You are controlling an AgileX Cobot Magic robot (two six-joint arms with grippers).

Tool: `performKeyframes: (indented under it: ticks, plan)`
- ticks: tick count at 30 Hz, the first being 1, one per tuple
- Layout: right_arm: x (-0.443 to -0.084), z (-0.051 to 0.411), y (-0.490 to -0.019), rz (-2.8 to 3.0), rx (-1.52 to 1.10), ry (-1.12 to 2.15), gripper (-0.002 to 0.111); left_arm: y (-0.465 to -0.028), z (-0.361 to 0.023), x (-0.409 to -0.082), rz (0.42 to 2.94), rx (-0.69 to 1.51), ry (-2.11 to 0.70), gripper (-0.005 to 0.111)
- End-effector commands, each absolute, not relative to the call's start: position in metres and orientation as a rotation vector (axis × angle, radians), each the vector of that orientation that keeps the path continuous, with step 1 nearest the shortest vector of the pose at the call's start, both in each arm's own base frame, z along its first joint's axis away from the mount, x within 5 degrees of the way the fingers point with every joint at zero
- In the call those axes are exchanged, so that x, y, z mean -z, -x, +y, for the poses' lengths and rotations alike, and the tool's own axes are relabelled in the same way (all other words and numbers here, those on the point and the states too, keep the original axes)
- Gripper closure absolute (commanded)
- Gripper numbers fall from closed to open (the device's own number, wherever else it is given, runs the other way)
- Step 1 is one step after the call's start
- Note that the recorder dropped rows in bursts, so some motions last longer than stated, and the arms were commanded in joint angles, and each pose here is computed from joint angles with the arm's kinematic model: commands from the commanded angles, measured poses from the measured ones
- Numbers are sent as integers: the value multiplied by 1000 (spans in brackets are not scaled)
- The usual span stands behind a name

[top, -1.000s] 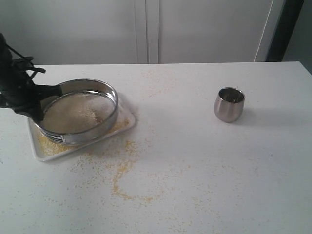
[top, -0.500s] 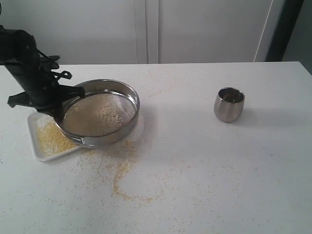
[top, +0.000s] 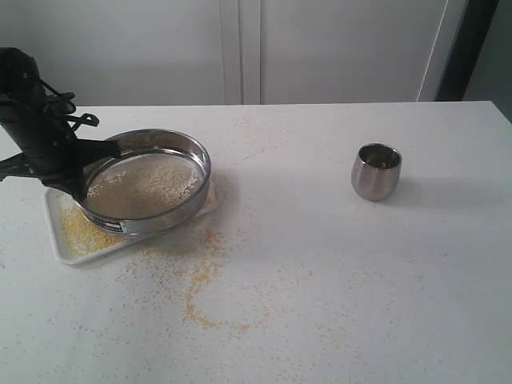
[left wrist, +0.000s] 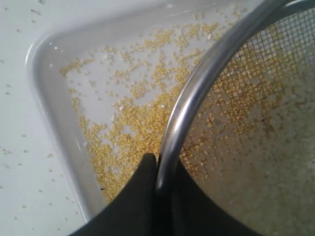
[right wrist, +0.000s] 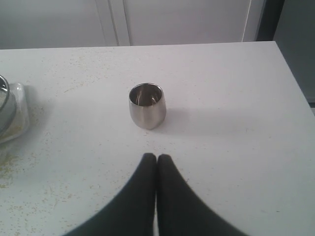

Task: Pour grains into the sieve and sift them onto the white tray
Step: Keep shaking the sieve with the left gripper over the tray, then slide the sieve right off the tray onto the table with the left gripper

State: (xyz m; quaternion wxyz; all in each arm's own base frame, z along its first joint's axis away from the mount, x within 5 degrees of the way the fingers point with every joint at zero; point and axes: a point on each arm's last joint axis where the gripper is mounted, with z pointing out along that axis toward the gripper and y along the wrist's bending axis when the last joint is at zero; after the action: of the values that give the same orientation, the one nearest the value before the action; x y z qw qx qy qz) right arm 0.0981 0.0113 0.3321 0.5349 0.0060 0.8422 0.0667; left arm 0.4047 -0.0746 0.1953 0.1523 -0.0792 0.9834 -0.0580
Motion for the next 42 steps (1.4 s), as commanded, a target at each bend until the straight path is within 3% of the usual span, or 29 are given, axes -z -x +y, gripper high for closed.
performKeyframes:
  ticks: [1,7,16,42]
  plan:
    - [-332,11,-98,1997,-159,-24,108,-403,-73,-204,2814,187,251,107]
    - [-332,11,-98,1997,-159,-24,108,-398,-75,-207,2842,178,218,107]
    - [-332,11,-98,1997,-159,-24,108,-380,-85,-239,2847,191,125,107]
    - [-332,11,-98,1997,-161,-28,108,-317,-211,-251,2858,257,-412,107]
